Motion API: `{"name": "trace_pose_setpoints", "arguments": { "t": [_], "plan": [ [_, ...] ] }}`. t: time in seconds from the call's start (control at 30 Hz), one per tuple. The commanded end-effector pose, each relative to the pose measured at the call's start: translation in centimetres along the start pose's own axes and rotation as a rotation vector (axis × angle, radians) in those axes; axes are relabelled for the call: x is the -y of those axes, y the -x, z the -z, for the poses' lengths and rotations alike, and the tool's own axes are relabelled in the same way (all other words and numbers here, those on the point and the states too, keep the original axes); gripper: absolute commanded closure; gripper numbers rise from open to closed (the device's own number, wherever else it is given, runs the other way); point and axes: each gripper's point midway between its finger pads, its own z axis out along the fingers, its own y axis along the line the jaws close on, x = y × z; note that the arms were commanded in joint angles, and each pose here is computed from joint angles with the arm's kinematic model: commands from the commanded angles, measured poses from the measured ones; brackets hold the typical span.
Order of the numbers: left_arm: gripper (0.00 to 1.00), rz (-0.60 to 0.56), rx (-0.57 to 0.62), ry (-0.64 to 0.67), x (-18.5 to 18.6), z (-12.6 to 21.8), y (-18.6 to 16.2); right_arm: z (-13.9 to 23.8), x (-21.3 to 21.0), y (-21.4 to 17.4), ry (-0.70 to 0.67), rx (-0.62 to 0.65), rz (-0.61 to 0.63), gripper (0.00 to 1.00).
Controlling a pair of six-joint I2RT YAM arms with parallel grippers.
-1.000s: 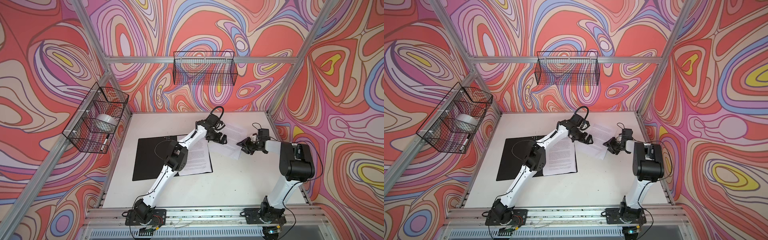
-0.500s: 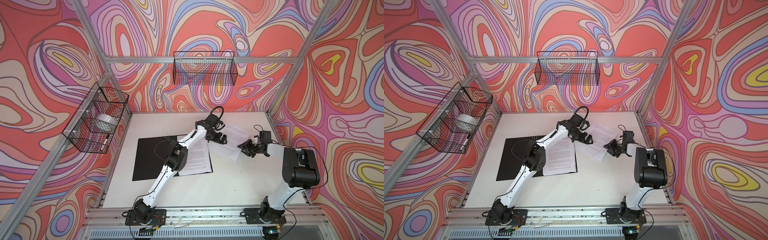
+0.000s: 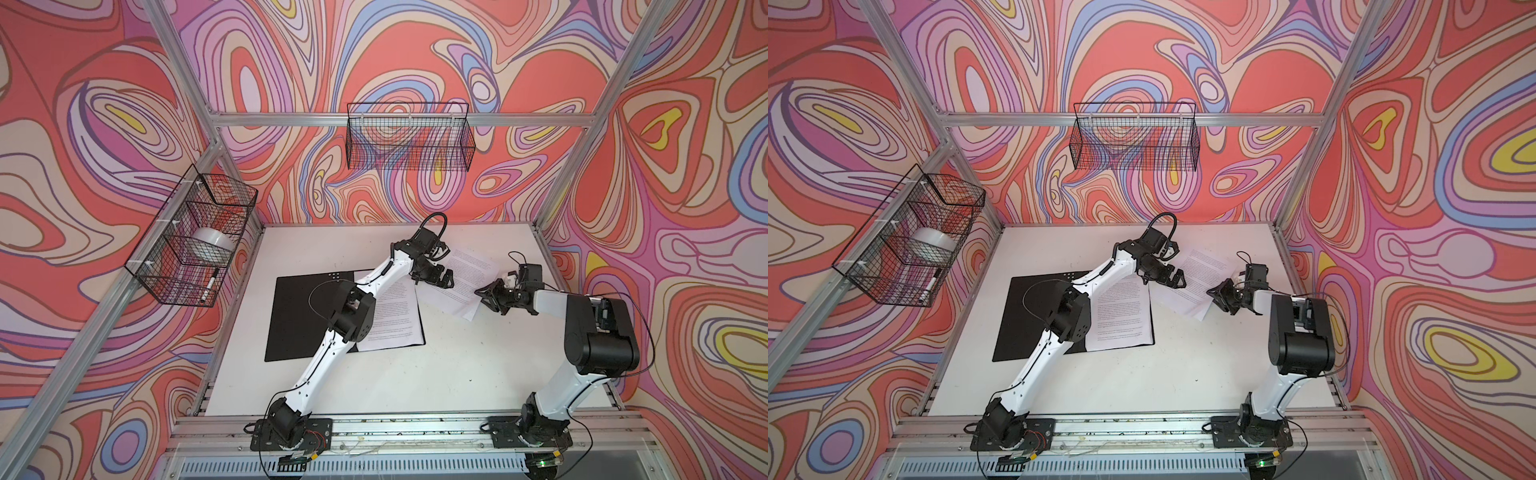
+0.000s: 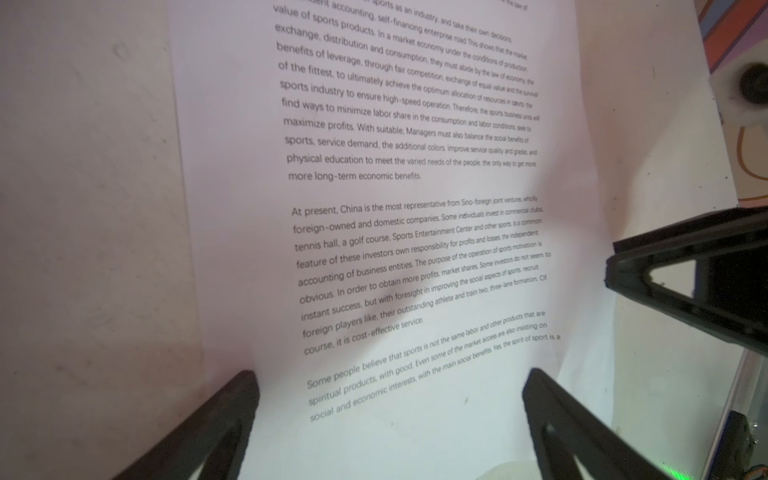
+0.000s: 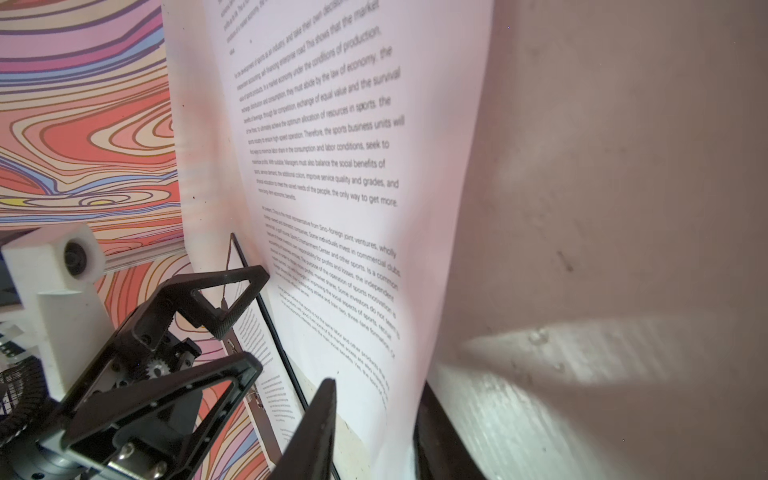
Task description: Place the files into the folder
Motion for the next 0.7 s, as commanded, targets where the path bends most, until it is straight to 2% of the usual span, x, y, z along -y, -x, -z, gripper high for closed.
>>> {"name": "trace_pose_setpoints", "arguments": {
  "t": [0.0, 0.23, 0.5, 0.67],
  "plan": [
    [0.0, 0.021, -0.062, -0.015, 0.0, -0.1, -1.7, -0.7, 1.4, -0.1, -0.014, -0.009, -0.029, 0.69],
    [0.0, 0.017, -0.057, -0.028, 0.4, 0.4, -1.5, -0.9, 2.0, -0.4, -0.027, -0.014, -0.033, 0.73],
    [0.0, 0.008, -0.049, -0.044, 1.1, 1.2, -1.2, -0.7, 1.3, -0.5, 0.001, -0.018, -0.018, 0.91],
    [0.0, -0.03, -0.008, -0.043, 2.0, 3.3, 0.2, -0.1, 0.4, -0.3, 0.018, -0.015, 0.002, 0.98]
  ]
}}
